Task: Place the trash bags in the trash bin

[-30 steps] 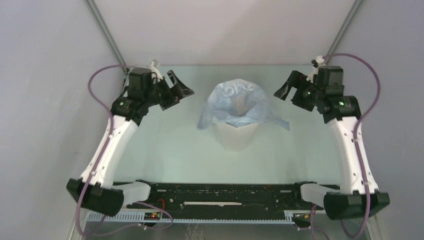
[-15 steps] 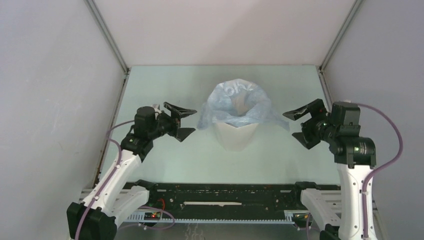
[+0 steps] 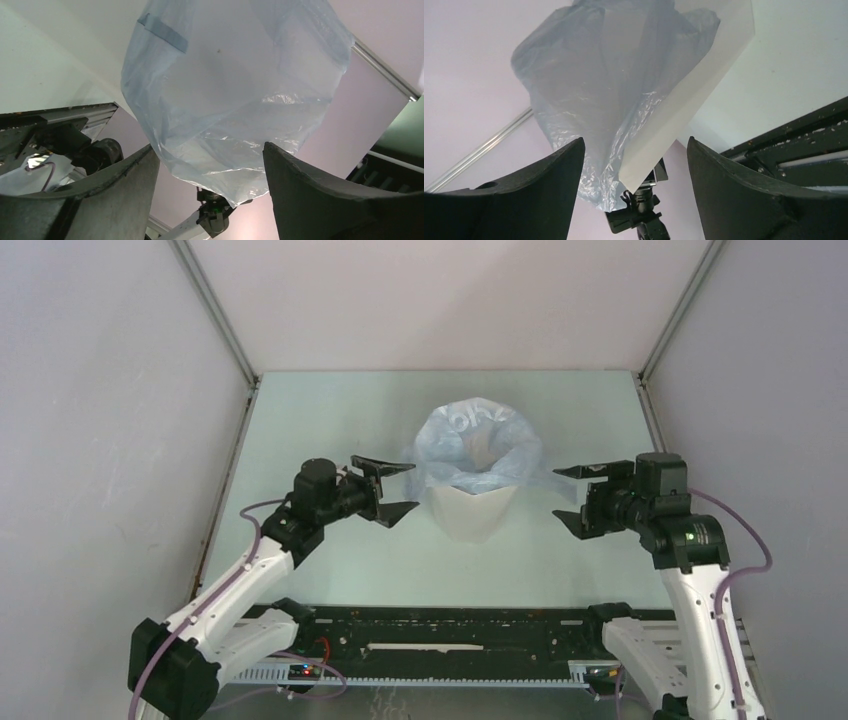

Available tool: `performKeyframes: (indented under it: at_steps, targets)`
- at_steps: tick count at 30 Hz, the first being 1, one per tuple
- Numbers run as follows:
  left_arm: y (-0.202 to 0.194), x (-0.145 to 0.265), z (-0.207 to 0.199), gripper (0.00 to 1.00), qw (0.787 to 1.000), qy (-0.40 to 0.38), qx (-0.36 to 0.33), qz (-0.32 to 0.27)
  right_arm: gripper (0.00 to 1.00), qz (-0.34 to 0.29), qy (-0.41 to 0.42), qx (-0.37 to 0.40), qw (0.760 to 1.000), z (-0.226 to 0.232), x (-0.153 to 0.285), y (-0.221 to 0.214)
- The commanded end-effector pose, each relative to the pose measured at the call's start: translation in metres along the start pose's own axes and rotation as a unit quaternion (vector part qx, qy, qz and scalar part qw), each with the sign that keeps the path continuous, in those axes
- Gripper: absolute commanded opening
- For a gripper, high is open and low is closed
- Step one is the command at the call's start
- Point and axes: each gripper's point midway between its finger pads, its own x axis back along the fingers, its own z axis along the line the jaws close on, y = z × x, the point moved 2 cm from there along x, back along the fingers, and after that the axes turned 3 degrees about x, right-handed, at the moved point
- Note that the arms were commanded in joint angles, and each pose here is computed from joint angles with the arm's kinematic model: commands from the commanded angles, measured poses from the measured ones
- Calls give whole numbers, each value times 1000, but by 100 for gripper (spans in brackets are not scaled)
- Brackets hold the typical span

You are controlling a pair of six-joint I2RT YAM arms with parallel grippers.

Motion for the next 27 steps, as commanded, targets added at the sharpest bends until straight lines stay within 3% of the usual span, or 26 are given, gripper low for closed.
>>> performKeyframes:
  at_steps: [1, 6, 9, 11, 13, 19, 21, 27]
  targets:
    - [1, 1, -3, 82, 1000, -11, 19, -11, 84, 9, 9, -21, 1000, 15, -18, -8]
    - [9, 3, 15, 78, 999, 22, 14, -37, 78, 8, 0, 1, 1000, 18, -32, -14]
    - [10, 1, 22, 68, 999, 30, 10, -38, 66, 13, -16, 17, 1000, 13, -38, -20]
    - [12, -2, 26, 61, 998, 37, 2, -42, 49, 10, -26, 26, 999, 8, -40, -22]
    - [16, -8, 31, 47, 998, 43, -1, -40, 37, 1, -37, 36, 999, 1, -40, -22]
    - [26, -20, 39, 4, 996, 54, -58, -44, 15, -32, -68, 99, 992, -24, -42, -9]
    - [32, -19, 44, 0, 991, 71, -95, -55, 0, -52, -70, 130, 988, -32, -45, 0]
    - [66, -14, 68, 0, 973, 132, -157, -101, 0, -56, -80, 228, 969, -46, -69, 15]
